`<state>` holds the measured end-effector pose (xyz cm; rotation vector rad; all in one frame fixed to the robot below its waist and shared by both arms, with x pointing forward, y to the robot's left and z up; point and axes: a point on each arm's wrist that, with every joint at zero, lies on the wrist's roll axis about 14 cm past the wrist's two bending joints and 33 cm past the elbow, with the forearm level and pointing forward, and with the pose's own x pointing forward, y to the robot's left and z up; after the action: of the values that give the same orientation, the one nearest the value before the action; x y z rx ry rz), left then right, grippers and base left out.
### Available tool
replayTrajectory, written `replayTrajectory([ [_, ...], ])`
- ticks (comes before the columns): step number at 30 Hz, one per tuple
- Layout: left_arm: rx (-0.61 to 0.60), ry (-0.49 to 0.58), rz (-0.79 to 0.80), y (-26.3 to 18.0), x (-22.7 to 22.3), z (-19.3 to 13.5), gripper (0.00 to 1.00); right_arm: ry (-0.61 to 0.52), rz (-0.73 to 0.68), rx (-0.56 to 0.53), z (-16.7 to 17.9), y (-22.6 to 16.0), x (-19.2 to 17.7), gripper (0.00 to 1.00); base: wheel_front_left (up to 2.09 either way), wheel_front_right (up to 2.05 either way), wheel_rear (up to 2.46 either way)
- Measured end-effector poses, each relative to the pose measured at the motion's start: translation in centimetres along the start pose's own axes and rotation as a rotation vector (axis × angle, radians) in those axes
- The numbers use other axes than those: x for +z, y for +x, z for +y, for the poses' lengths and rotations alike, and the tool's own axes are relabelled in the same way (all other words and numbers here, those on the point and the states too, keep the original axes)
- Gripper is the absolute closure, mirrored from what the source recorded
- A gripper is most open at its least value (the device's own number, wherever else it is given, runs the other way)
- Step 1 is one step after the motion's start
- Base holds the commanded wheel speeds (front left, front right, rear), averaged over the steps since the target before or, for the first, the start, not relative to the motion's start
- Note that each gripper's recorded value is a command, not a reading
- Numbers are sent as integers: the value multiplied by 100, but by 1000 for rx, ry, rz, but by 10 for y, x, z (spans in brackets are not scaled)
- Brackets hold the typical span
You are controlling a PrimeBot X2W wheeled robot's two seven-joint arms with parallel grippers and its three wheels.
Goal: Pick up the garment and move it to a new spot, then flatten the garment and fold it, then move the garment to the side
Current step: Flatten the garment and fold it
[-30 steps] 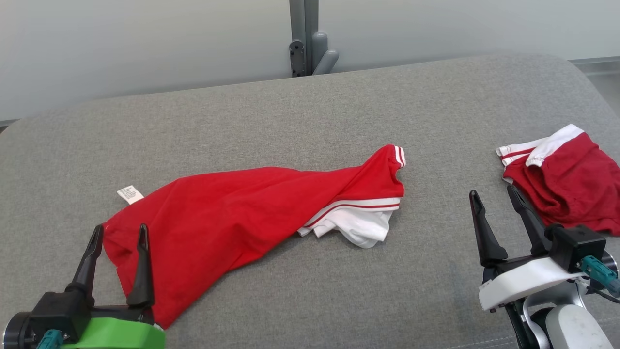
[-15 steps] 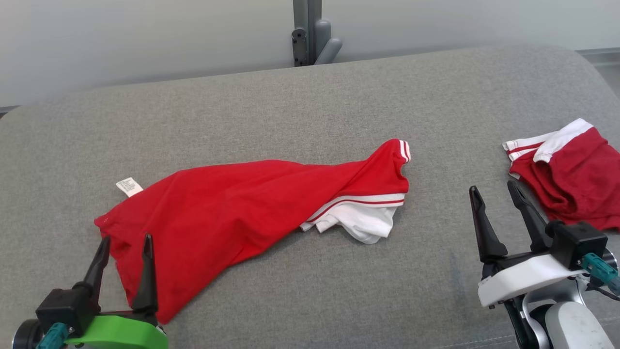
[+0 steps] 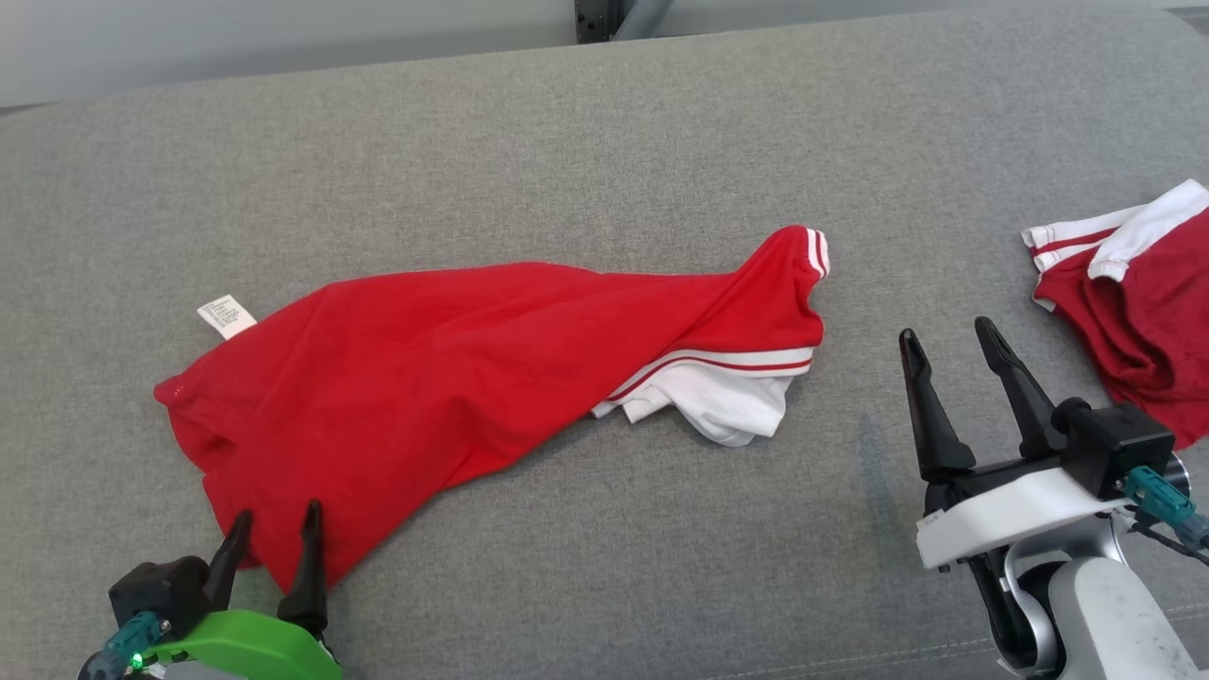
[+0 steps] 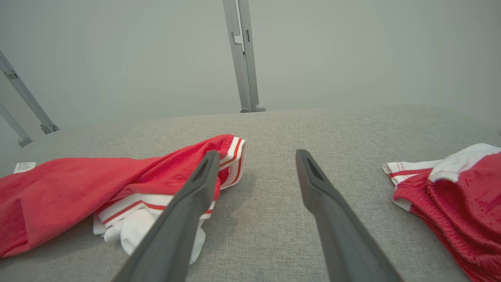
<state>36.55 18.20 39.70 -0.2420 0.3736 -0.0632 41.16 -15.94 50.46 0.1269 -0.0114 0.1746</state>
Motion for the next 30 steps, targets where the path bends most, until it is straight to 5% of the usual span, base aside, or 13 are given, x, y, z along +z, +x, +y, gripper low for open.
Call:
replayTrajectory([
  [13,68,-29,55,18,-23,22,0,18,43,-4,-2,14,-23,0,0,0,0],
  [16,25,-33,25,20,-17,12,100,22,42,-2,0,15,-22,0,0,0,0],
  [30,-132,83,-287,16,97,-33,100,21,2,-5,-1,21,-12,0,0,0,0],
])
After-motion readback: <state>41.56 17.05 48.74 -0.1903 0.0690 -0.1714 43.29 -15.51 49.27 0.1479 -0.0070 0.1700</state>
